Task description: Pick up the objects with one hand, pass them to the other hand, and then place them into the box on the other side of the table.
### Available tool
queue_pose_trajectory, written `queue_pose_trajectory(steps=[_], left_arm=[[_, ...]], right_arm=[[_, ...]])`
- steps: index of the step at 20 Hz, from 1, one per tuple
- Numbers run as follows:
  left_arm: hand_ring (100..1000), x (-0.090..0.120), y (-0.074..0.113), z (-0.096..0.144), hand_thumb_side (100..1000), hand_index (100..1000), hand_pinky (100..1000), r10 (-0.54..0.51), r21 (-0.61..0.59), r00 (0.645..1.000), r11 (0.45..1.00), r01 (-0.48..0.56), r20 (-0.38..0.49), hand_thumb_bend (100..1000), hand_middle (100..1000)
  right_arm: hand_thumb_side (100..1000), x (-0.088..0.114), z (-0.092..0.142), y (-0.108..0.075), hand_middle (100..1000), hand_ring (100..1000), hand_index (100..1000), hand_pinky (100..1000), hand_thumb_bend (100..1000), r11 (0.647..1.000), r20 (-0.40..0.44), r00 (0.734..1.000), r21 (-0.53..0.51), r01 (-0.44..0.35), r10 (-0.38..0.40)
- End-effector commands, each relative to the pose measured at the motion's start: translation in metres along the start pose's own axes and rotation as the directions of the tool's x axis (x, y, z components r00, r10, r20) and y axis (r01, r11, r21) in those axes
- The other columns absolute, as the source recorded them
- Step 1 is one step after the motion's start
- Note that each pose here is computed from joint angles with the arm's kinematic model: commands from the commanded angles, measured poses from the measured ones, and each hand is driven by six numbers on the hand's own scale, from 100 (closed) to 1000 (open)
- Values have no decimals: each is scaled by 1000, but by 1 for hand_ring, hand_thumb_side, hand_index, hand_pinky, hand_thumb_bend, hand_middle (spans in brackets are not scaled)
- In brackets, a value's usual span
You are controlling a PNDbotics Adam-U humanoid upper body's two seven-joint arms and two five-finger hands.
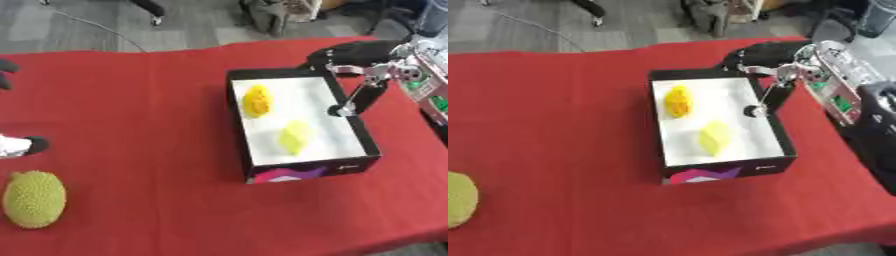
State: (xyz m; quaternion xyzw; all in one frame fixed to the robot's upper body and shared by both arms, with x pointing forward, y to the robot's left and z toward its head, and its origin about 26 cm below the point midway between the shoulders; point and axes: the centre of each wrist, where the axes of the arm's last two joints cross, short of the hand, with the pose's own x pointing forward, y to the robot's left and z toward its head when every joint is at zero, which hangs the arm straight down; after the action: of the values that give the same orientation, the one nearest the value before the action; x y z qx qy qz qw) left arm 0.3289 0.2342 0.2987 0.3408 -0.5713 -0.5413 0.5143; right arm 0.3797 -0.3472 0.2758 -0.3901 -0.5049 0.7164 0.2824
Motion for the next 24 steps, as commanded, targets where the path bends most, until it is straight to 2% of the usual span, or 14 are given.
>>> queue_pose_trajectory(steps=[1, 2, 5, 7, 11, 20, 24], left_arm=[[838, -5, 8, -1, 394, 928, 868, 3, -90, 994, 996, -13, -109, 662, 770], [848, -6, 6, -5, 400, 930, 879, 3, -128, 992, 992, -20, -129, 686, 778], [869, -9, 1, -18, 482, 928, 903, 22, -257, 985, 964, -67, -173, 726, 792], [873, -14, -2, -27, 542, 918, 907, 60, -321, 980, 940, -120, -189, 779, 789], [887, -26, -12, -39, 560, 910, 926, 73, -398, 969, 902, -165, -237, 822, 798], [911, -46, -49, -39, 455, 894, 950, -68, -478, 952, 874, -87, -298, 763, 829], [901, -51, -57, -33, 463, 894, 943, -81, -499, 950, 862, -84, -301, 734, 821]], right_arm=[[192, -5, 14, -23, 792, 1000, 927, 989, 198, 988, -38, 998, -149, 48, -55], [175, -2, 16, -27, 781, 1000, 924, 990, 100, 971, -48, 993, -217, 97, -110], [112, 10, 19, -35, 761, 1000, 930, 997, 100, 903, -34, 966, -366, 227, -256], [100, 17, 22, -40, 754, 1000, 925, 998, 100, 867, -21, 953, -419, 268, -304], [100, 28, 27, -45, 741, 1000, 916, 996, 100, 834, 1, 940, -462, 303, -341], [100, 37, 30, -48, 712, 1000, 898, 1000, 100, 779, 42, 916, -512, 362, -399], [100, 40, 33, -48, 704, 1000, 892, 1000, 100, 756, 57, 906, -531, 383, -420]])
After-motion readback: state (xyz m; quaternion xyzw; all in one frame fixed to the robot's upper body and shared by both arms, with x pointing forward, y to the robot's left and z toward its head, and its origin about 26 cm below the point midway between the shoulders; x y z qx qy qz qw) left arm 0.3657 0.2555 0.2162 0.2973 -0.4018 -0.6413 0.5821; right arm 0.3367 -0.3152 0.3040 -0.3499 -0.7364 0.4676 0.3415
